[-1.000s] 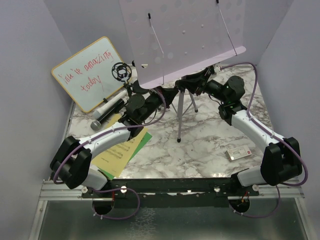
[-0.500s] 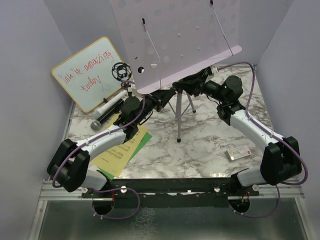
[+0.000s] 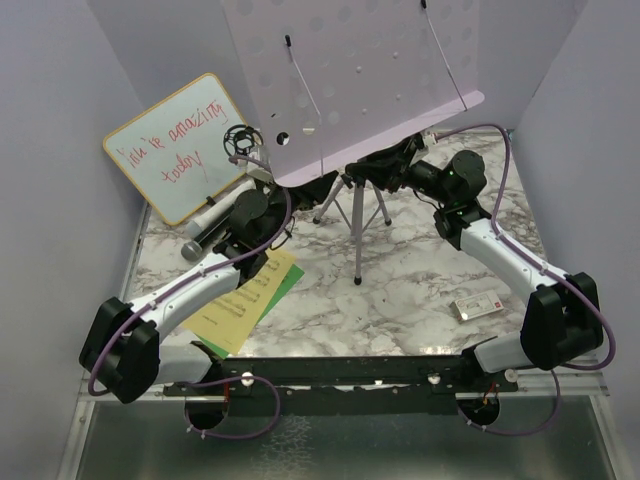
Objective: Pack up the instrument practice props
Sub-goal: Close the music stand at the center of the board.
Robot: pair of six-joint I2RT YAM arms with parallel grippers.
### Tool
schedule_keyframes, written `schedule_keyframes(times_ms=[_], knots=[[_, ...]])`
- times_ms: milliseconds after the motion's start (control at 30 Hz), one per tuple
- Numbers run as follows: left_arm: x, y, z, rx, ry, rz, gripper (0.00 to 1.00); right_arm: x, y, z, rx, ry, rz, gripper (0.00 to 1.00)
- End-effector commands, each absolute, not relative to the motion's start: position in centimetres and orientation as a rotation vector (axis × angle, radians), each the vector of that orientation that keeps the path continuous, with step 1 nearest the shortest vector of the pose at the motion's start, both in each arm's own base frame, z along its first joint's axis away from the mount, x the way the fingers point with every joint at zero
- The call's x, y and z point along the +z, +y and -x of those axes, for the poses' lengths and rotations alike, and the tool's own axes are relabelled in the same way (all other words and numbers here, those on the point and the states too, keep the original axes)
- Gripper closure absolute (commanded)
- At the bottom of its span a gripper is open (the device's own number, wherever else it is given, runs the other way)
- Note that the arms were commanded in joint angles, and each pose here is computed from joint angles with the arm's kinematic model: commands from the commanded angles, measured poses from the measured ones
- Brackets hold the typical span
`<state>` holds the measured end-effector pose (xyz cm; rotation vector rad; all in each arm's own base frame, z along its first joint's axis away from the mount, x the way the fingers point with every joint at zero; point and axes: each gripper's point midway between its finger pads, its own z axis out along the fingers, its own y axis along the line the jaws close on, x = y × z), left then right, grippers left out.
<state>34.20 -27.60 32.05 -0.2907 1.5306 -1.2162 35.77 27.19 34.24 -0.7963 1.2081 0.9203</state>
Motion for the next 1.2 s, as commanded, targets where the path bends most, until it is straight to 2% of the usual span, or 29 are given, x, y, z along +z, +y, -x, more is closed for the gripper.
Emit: schedule_keyframes(times_ms=[0, 200, 500, 800, 1167], knots=[[35.5, -27.7, -34.9, -0.980, 1.372, -0.061, 0.41, 30.4, 28.1, -35.0, 1.019, 1.348, 0.851, 0.99], [37.8, -29.2, -34.7, -0.914, 1.238, -0.310, 0.31, 30.5, 28.1, -34.8, 1.018, 1.344, 0.858, 0.99], [39.1, -29.6, -36.6, -1.038, 1.204, -0.482, 0.30, 30.4, 28.3, -34.7, 1.025, 1.342, 0.872, 0.99], [41.9, -31.9, -35.0, -1.169, 1.087, -0.726, 0.29, 30.3, 28.3, -34.7, 1.026, 1.343, 0.877, 0.99], [43.0, -33.5, -35.8, -1.261, 1.064, -0.802, 0.30, 30.2, 28.5, -34.6, 1.031, 1.345, 0.882, 0.99]])
